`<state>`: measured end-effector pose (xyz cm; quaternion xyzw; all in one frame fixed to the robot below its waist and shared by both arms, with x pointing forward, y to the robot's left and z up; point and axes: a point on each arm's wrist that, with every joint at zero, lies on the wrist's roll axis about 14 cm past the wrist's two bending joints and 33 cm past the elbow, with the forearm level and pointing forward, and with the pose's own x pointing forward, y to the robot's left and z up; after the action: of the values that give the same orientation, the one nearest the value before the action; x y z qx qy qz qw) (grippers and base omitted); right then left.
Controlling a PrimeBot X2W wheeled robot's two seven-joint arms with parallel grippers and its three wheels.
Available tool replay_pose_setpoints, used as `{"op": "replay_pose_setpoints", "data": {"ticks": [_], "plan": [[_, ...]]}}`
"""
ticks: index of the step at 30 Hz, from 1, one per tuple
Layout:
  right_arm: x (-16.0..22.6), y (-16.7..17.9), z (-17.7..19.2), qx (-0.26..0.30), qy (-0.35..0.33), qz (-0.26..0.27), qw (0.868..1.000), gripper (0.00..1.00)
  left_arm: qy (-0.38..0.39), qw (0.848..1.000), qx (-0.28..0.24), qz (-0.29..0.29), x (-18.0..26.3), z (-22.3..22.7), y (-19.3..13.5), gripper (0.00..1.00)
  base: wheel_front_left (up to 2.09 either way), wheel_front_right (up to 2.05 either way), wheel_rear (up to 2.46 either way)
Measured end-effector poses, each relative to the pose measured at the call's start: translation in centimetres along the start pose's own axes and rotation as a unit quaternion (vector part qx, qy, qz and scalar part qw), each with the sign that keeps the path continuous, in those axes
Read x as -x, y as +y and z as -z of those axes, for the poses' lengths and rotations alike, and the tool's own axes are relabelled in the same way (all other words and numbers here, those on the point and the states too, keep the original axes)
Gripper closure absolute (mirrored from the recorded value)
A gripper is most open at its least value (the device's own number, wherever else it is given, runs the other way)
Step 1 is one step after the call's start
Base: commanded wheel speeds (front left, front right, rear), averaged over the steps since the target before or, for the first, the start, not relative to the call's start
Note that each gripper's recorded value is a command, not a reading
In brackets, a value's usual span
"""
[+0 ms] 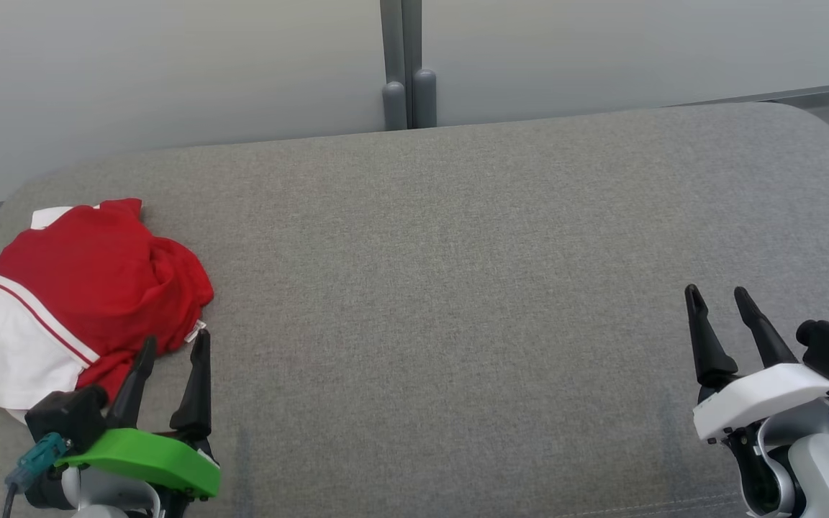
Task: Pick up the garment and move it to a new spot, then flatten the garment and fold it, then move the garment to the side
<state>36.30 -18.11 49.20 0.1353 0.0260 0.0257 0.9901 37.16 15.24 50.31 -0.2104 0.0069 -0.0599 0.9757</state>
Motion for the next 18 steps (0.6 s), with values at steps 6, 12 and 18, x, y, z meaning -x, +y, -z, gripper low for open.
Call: {"op": "replay_pose_setpoints", "data": {"ticks": [6, 12, 18], "plan": [[0.2, -0.2, -0.6, 0.043, -0.016, 0.0, 0.999, 0.0, 0.005, 0.999, -0.033, -0.001, 0.6, 0.7, 0.2, 0.0, 0.0, 0.0, 0.0], [0.5, -0.7, -1.1, 0.067, -0.028, 0.004, 0.997, 0.0, 0.003, 0.998, -0.062, 0.001, 0.8, 0.9, 0.3, 0.0, 0.0, 0.0, 0.0], [0.9, -1.3, -1.0, 0.087, -0.032, 0.011, 0.996, 0.0, -0.001, 0.996, -0.086, 0.002, 0.9, 0.9, 0.5, 0.0, 0.0, 0.0, 0.0]]}}
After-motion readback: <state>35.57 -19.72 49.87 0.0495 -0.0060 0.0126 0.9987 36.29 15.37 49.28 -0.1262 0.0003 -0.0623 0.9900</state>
